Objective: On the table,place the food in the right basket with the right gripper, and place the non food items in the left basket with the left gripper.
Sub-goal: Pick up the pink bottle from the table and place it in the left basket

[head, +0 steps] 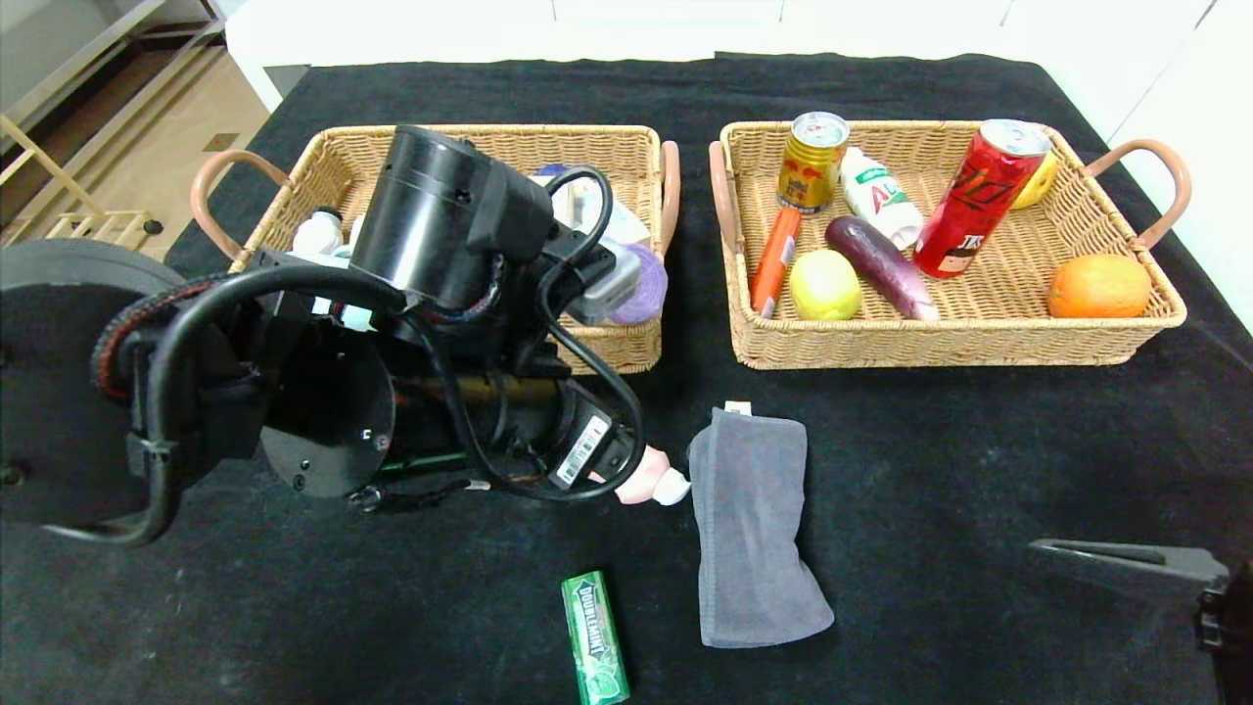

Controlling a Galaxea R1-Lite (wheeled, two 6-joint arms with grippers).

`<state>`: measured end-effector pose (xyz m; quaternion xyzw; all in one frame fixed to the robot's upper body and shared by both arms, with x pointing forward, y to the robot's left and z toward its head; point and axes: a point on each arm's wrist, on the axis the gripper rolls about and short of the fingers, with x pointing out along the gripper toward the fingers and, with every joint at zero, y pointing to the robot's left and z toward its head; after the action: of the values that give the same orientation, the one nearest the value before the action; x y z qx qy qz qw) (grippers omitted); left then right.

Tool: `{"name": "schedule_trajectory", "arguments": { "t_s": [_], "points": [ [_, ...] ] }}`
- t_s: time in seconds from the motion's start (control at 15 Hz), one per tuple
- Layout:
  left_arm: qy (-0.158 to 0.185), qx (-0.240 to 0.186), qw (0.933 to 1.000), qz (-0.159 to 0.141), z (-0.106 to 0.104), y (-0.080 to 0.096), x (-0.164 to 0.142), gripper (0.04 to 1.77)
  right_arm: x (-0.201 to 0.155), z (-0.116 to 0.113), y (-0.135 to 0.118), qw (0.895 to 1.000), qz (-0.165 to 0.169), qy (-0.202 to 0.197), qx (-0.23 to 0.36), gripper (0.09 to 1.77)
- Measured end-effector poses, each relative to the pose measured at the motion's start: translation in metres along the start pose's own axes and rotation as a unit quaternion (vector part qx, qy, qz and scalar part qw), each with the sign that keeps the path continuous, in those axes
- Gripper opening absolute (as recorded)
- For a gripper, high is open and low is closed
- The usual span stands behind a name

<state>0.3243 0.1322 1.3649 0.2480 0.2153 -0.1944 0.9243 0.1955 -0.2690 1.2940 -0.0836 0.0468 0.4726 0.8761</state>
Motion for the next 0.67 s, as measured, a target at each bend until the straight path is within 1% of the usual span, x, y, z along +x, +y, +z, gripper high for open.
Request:
{"name": "schedule_trajectory", "arguments": {
  "t_s": [0.07, 0.13, 0.2, 0.27, 0.4, 0.47, 0.6, 0.67],
  "points": [
    [-0.005, 0.029, 0.9995, -0.014, 0.001, 0.001, -0.002, 1.72, 0.0, 0.0, 0.0, 1.0, -0.001, 0.001, 0.0, 1.71],
    [-0.006, 0.059, 0.9976, -0.037, 0.002, 0.003, -0.007, 1.72, 0.0, 0.0, 0.0, 1.0, -0.001, 0.0, 0.0, 1.71],
    [0.01, 0.079, 0.9952, -0.057, 0.001, 0.005, -0.013, 1.72, 0.001, 0.001, -0.001, 1.0, -0.002, 0.0, 0.0, 1.71],
    [0.027, 0.091, 0.993, -0.07, 0.001, 0.007, -0.019, 1.72, 0.0, 0.001, -0.001, 1.0, -0.002, -0.001, 0.0, 1.71],
    [0.071, 0.121, 0.9852, -0.099, 0.003, 0.012, -0.034, 1.72, 0.0, 0.001, -0.001, 1.0, -0.003, -0.002, -0.001, 1.71],
    [0.076, 0.135, 0.9821, -0.107, 0.007, 0.014, -0.039, 1.72, -0.001, 0.002, -0.001, 1.0, -0.004, -0.004, -0.002, 1.71],
    [0.067, 0.165, 0.9776, -0.112, 0.014, 0.012, -0.039, 1.72, -0.002, 0.003, -0.001, 1.0, -0.006, -0.008, -0.004, 1.71],
    [0.066, 0.171, 0.9766, -0.113, 0.016, 0.011, -0.036, 1.72, -0.003, 0.004, 0.0, 1.0, -0.006, -0.01, -0.005, 1.71]
  ]
}}
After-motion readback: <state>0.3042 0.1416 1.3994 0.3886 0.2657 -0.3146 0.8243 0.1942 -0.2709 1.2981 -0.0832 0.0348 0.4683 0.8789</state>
